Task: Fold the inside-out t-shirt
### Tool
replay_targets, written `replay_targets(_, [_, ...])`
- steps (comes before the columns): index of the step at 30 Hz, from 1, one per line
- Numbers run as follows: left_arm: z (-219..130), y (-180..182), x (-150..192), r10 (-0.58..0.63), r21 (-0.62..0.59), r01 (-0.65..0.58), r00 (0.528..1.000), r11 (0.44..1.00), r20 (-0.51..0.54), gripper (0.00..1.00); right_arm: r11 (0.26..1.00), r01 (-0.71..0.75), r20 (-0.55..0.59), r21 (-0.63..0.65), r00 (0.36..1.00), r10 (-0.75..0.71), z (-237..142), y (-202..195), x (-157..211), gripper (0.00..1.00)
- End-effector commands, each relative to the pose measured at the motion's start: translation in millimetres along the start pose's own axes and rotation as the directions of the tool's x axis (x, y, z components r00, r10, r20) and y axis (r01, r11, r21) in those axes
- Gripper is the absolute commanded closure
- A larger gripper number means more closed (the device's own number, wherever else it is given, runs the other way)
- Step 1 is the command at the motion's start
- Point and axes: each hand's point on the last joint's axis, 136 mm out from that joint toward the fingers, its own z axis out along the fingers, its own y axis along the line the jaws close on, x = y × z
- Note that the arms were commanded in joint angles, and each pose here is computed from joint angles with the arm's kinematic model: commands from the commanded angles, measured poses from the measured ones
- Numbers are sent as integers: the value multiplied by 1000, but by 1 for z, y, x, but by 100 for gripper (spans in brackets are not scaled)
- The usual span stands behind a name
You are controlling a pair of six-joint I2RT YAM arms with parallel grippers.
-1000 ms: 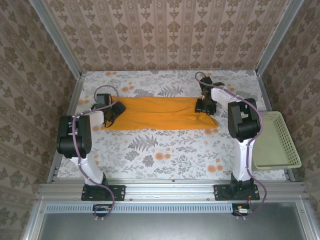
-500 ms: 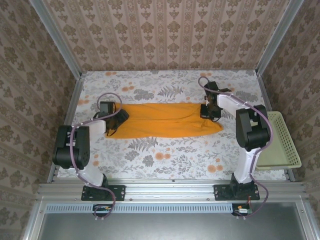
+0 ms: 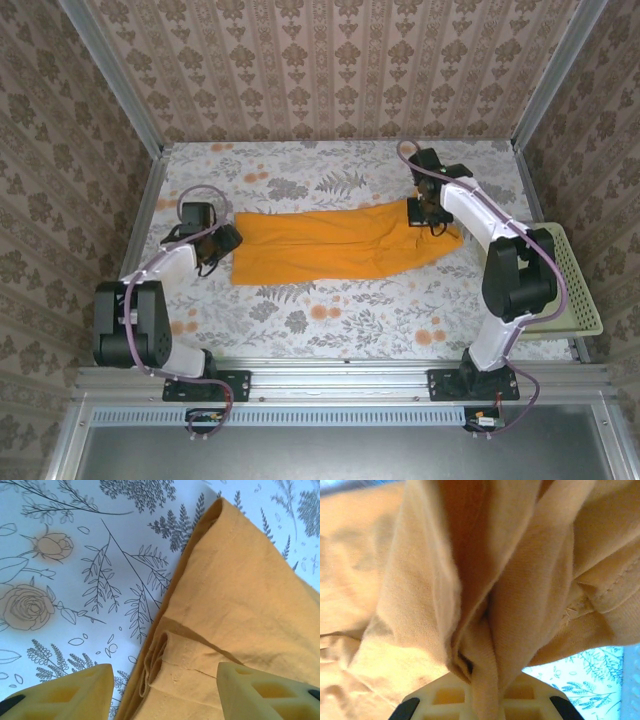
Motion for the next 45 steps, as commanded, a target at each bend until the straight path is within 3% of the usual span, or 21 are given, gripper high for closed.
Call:
replay_targets(1, [14,-2,21,68,0,-68,991,998,-112,46,992,111,0,62,994,-111,-26,14,-7,100])
replay_targets(4, [30,-7,36,78,17,-76,985,997,-155,50,982,175,-7,63,984,-175,-36,43,-15,100])
replay_targets(9, [45,-22,59,113,46,-106,973,993,-203,57,971,236,3,-42,972,-236,-45,101,-17,100])
replay_targets(19, [42,-51,113,132,145,-103,968,984,-212,79,936,185,22,-301,982,-187,-57,192,-12,100])
replay_targets(28, [20,-64,167,165,184,-129,968,974,-191,81,886,163,15,-434,985,-174,-61,247,8,100])
replay_targets(36, [10,-56,165,153,173,-130,980,976,-127,80,845,184,-22,-502,974,-225,-56,290,45,100])
replay_targets(45, [10,-54,162,144,181,-123,984,976,-103,81,839,204,-57,-504,962,-268,-45,305,76,100])
